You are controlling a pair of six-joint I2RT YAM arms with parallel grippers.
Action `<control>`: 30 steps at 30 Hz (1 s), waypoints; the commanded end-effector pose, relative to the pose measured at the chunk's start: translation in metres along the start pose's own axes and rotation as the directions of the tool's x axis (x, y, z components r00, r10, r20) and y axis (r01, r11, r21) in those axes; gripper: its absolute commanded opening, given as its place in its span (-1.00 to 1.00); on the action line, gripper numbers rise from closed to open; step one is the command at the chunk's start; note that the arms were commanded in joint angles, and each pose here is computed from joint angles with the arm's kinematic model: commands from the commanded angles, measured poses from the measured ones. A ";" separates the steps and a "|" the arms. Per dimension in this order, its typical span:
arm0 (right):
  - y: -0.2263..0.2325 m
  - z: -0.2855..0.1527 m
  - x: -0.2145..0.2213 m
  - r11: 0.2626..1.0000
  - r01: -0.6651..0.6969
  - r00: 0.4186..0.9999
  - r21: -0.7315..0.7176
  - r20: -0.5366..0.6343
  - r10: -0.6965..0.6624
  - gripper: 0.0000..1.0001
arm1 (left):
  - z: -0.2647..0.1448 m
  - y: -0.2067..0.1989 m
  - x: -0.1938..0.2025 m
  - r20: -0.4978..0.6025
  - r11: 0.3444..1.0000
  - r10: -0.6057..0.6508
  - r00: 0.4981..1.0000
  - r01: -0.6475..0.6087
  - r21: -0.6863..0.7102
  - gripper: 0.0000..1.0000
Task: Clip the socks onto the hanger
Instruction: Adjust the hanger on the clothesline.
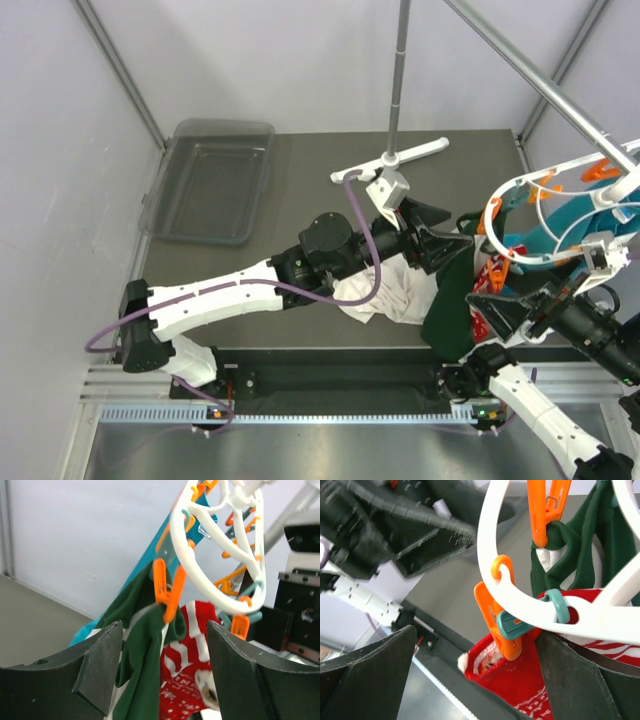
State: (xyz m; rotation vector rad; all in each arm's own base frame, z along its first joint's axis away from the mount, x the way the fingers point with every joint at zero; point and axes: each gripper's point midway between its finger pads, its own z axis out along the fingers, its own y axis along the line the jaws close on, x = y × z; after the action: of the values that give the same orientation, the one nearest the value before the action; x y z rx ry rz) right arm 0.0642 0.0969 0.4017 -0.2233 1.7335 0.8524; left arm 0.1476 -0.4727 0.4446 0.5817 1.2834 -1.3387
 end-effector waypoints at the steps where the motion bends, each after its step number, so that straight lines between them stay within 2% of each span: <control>1: 0.000 -0.019 0.081 0.990 -0.138 0.942 -0.008 -0.311 0.129 0.99 | 0.000 -0.029 -0.029 0.010 0.983 -0.143 0.990 0.140 0.118 0.45; 5: 0.007 -0.025 0.076 0.992 -0.100 0.962 -0.071 -0.260 0.079 0.99 | 0.011 -0.038 -0.035 0.027 0.965 -0.215 0.976 0.208 0.162 0.48; 13: 0.013 -0.025 0.064 0.992 -0.080 0.971 -0.096 -0.233 0.056 0.99 | 0.018 -0.053 -0.051 0.080 0.940 -0.257 0.963 0.230 0.251 0.48; 21: -0.007 -0.013 0.060 0.998 -0.066 0.969 0.019 -0.239 0.069 0.99 | 0.026 -0.073 -0.056 0.061 0.905 -0.278 0.959 0.240 0.352 0.49; 25: 0.031 -0.017 0.030 0.983 -0.056 0.991 -0.177 -0.129 0.033 0.99 | 0.036 -0.082 -0.052 0.026 0.877 -0.302 0.953 0.267 0.399 0.47; 26: 0.047 -0.024 0.011 0.970 -0.027 0.998 -0.244 -0.060 0.013 1.00 | 0.038 -0.082 -0.053 0.029 0.876 -0.307 0.951 0.271 0.399 0.47; 28: 0.060 -0.032 -0.005 0.957 -0.015 1.000 -0.289 -0.010 0.013 1.00 | 0.039 -0.081 -0.054 0.035 0.883 -0.307 0.951 0.271 0.384 0.45; 30: 0.073 -0.043 -0.023 0.943 0.008 0.999 -0.332 0.051 0.009 0.99 | 0.040 -0.077 -0.054 0.070 0.918 -0.267 0.961 0.231 0.324 0.43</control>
State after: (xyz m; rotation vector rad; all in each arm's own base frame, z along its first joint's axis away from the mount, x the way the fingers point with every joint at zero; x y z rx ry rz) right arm 0.0220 0.1080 0.4286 -0.3724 1.6034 1.0075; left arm 0.1119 -0.5192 0.4948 0.5994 1.1925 -1.7957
